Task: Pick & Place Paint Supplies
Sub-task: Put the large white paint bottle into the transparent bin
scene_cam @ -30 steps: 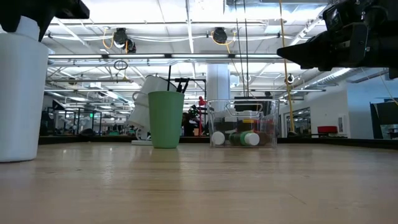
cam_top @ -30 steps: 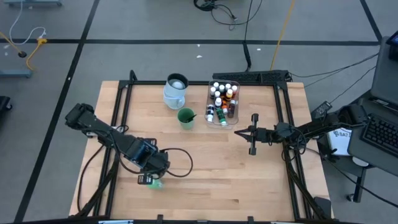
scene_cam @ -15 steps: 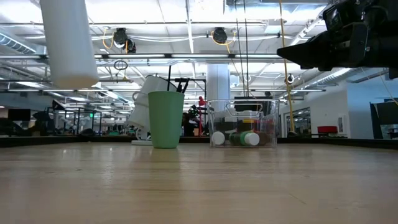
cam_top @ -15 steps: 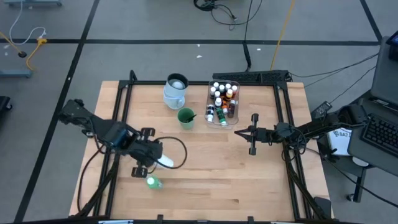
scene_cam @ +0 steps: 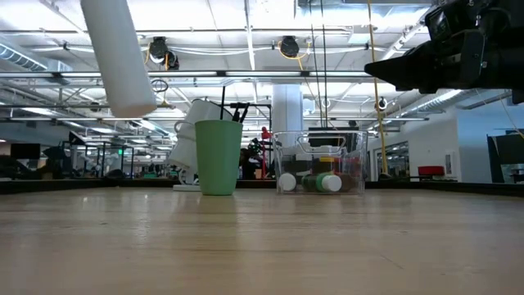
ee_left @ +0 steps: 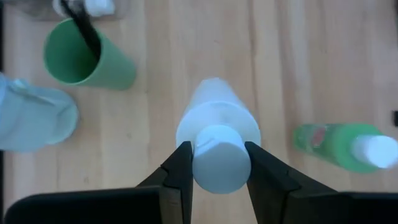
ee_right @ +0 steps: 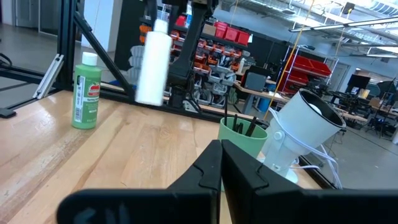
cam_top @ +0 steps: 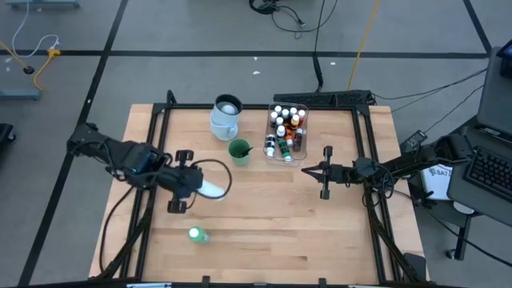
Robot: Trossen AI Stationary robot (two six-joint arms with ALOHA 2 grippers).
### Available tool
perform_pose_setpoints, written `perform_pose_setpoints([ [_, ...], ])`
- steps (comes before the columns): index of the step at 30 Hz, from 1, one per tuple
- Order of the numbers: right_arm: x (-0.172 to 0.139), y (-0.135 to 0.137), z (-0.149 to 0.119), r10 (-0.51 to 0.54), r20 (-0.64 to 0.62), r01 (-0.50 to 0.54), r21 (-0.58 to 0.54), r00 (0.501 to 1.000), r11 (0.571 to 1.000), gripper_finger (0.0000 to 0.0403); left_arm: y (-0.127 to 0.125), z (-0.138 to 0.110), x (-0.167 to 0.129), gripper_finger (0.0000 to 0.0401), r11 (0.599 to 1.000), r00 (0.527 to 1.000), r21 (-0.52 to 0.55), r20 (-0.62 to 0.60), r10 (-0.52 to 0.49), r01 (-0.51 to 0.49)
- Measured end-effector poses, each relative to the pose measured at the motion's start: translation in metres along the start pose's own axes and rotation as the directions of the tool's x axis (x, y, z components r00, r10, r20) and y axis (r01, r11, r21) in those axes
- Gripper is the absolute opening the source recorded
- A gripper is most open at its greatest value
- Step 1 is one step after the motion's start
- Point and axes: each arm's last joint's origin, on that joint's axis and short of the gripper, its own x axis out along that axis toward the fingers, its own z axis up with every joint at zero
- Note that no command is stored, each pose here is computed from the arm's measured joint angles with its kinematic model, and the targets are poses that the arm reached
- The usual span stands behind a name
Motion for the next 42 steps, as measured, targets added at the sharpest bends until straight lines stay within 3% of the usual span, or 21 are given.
perform_pose_setpoints([
  [4,0.000,0.000,0.000,0.000,0.000,0.000,-0.004,1.000,1.000,0.0002,0.003,0.015,0.008,0.0102,1.000,0.992,0.024,0.125,-0.005,0.003],
  [9,0.000,0.000,0.000,-0.001,0.005,0.001,0.001,1.000,1.000,0.0002,0.003,0.054,0.019,0.0102,0.997,0.928,0.053,0.367,-0.068,0.052],
  [12,0.000,0.000,0.001,-0.002,0.006,0.002,0.002,1.000,1.000,0.0002,0.012,0.078,0.027,0.0102,0.999,0.905,-0.005,0.425,-0.030,0.035],
  [15,0.000,0.000,0.001,-0.002,0.007,0.002,0.003,1.000,1.000,0.0002,0.028,0.104,0.033,0.0102,0.995,0.901,-0.095,0.431,0.048,-0.007],
  [21,0.000,0.000,0.001,-0.002,0.006,0.002,0.003,1.000,1.000,0.0002,0.069,0.158,0.043,0.0102,0.992,0.911,-0.096,0.395,0.118,-0.087],
  [24,0.000,0.000,0.001,-0.001,0.005,0.001,0.003,1.000,1.000,0.0002,0.101,0.185,0.043,0.0102,0.987,0.901,-0.118,0.408,0.148,-0.109],
  [27,0.000,0.000,0.000,0.000,0.000,0.000,-0.001,1.000,1.000,0.0002,0.141,0.203,0.063,0.0102,0.980,0.911,-0.152,0.373,0.174,-0.125],
  [32,0.000,0.000,-0.001,0.003,-0.011,-0.004,-0.028,1.000,1.000,0.0002,0.196,0.193,0.122,0.0102,0.981,0.974,-0.182,0.203,0.101,-0.064],
  [35,0.000,0.001,-0.002,0.006,-0.023,-0.007,-0.054,1.000,0.999,0.0002,0.218,0.181,0.138,0.0102,0.976,0.990,-0.213,0.113,0.082,-0.056],
  [38,0.000,0.001,-0.003,0.007,-0.026,-0.009,-0.086,1.000,0.996,0.0002,0.234,0.176,0.152,0.0102,0.974,0.994,-0.222,0.085,0.064,-0.044],
  [42,0.000,0.001,-0.003,0.006,-0.024,-0.009,-0.112,1.000,0.994,0.0002,0.235,0.173,0.160,0.0102,0.981,0.998,-0.195,0.060,0.016,-0.004],
])
